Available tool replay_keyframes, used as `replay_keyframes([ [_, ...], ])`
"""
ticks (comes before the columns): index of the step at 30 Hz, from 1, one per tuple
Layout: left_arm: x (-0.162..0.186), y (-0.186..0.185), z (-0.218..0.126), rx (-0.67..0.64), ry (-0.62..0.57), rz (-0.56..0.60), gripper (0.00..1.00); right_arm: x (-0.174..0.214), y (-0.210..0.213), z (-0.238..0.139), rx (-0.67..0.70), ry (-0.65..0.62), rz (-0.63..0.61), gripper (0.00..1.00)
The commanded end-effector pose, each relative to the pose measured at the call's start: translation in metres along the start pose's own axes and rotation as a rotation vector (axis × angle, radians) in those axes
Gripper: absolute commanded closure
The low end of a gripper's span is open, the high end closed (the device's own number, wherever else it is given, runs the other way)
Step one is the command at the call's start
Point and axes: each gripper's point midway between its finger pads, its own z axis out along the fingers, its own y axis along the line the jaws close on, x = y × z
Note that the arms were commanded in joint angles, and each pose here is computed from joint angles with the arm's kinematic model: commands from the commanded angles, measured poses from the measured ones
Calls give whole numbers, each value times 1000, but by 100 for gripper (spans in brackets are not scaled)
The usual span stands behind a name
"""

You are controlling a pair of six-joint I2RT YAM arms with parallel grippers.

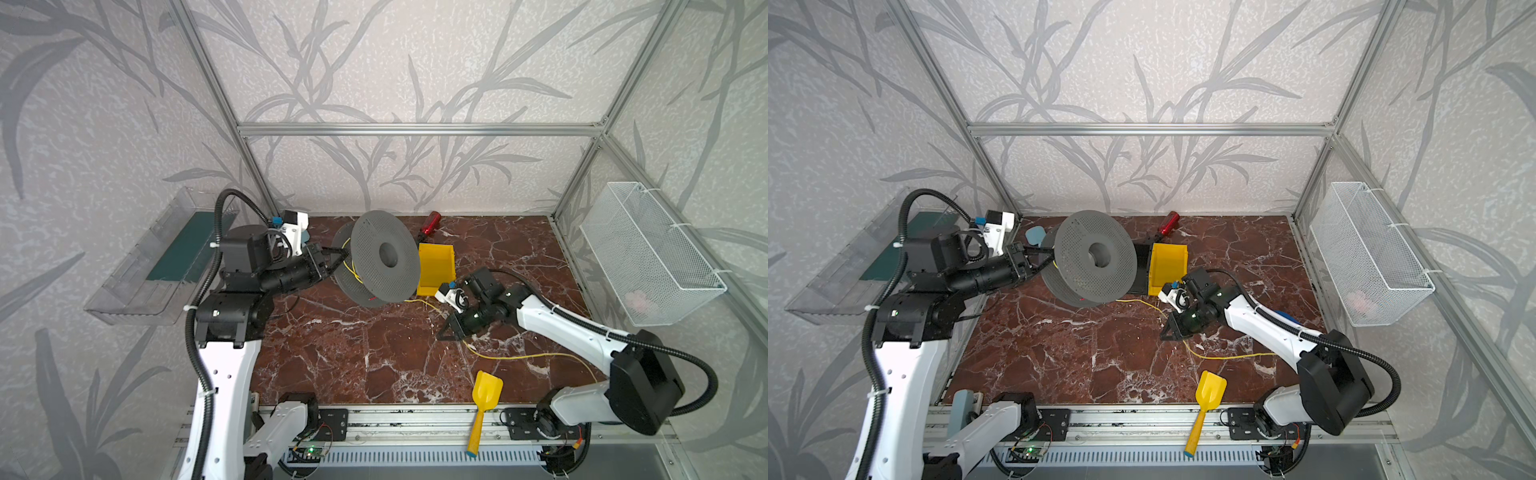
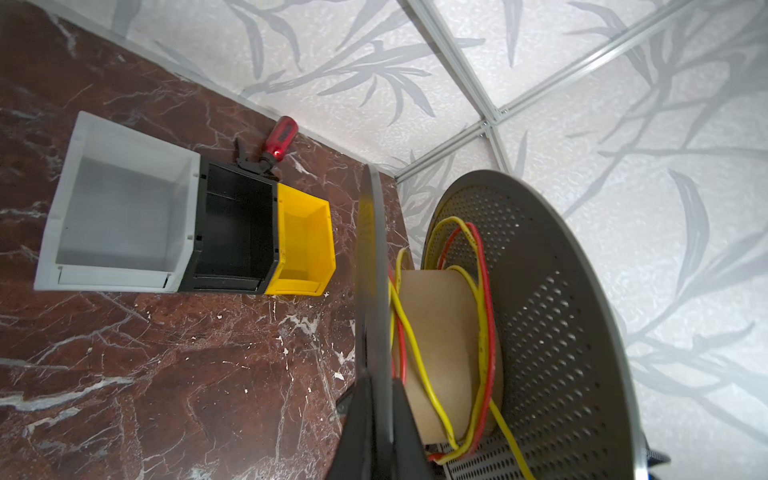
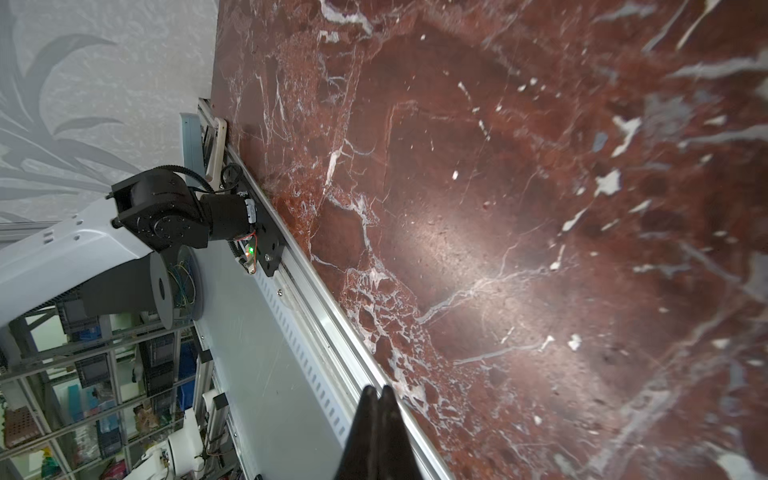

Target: Wrap the cables

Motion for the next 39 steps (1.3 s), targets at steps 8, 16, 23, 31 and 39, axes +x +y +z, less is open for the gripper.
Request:
replay_keyframes([
  [8,83,7,-19,96,153,213,100,-68,-32,-42,100,-14,126,100],
  [16,137,61,1,-114,381,294,100,-127,3,-64,50,-44,60,100],
  [23,162,108,36,-430,576,445,100,-160,80,-83,-98,-101,-37,100],
  [31,126,119,82,-702,411,423,100,-147,188,-91,-311,-65,-189,100],
  [39,70,87,112,-611,6,173,100,-88,234,-71,-467,-59,-225,100],
])
